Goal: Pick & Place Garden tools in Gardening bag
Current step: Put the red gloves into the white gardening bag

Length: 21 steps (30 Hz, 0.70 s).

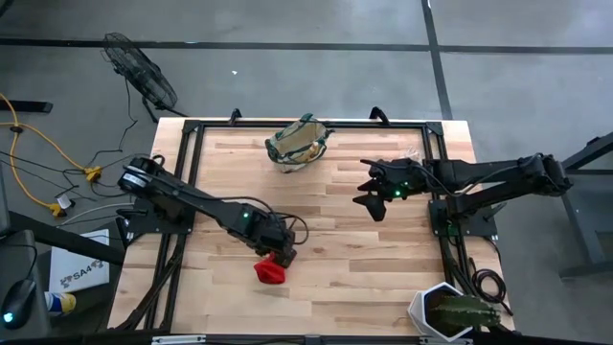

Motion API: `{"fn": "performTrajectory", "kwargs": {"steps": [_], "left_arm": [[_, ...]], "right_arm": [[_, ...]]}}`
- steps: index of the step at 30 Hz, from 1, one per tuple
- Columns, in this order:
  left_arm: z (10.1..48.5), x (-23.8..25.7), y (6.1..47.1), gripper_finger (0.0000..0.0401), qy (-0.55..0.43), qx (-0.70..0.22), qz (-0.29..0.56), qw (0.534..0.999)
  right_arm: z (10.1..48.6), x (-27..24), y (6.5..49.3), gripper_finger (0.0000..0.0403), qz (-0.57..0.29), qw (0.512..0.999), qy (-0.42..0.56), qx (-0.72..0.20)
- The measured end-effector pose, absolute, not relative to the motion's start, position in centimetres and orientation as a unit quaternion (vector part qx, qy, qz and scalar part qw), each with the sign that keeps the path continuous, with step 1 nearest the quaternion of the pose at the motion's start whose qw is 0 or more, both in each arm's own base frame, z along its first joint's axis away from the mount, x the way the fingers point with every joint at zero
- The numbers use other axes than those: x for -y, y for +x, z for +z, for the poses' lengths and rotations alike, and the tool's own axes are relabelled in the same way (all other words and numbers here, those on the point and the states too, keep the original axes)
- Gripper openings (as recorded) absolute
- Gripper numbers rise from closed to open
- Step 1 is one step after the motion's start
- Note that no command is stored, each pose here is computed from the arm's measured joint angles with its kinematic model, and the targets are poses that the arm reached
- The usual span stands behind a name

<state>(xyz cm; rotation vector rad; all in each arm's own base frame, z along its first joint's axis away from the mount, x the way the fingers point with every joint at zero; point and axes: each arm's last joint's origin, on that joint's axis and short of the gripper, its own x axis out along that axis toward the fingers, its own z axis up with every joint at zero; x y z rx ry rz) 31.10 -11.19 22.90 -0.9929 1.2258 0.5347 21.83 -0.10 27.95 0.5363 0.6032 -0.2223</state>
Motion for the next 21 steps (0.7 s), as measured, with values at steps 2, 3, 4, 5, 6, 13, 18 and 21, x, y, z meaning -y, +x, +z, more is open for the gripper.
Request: {"fn": "performTrajectory", "kwargs": {"steps": [2, 3, 4, 5, 6, 13, 18, 21], "left_arm": [[22.0, 11.4, 31.6, 0.028, -0.443, -0.553, 0.235, 0.666], [21.6, 11.5, 31.9, 0.028, -0.444, -0.553, 0.233, 0.666], [21.3, 11.6, 31.9, 0.028, -0.441, -0.558, 0.237, 0.662], [21.0, 11.6, 32.0, 0.028, -0.438, -0.564, 0.24, 0.658], [20.7, 11.7, 32.1, 0.028, -0.439, -0.566, 0.239, 0.655], [18.8, 12.0, 32.9, 0.028, -0.43, -0.584, 0.233, 0.648], [17.8, 12.3, 33.4, 0.026, -0.433, -0.595, 0.22, 0.64], [17.3, 12.4, 33.6, 0.0225, -0.433, -0.604, 0.21, 0.635]], "right_arm": [[27.9, 0.0, 21.8, 0.0221, -0.105, 0.915, 0.256, -0.294], [27.9, -0.1, 21.8, 0.0221, -0.103, 0.915, 0.253, -0.296], [27.9, -0.2, 21.8, 0.0221, -0.102, 0.915, 0.251, -0.298], [27.9, -0.2, 21.8, 0.0221, -0.101, 0.916, 0.249, -0.299], [27.8, -0.3, 21.8, 0.0221, -0.1, 0.916, 0.248, -0.3], [27.6, -0.5, 21.8, 0.0221, -0.099, 0.913, 0.246, -0.311], [27.6, -0.5, 21.7, 0.0221, -0.1, 0.912, 0.245, -0.315], [27.5, -0.5, 21.7, 0.0221, -0.098, 0.911, 0.245, -0.316]]}}
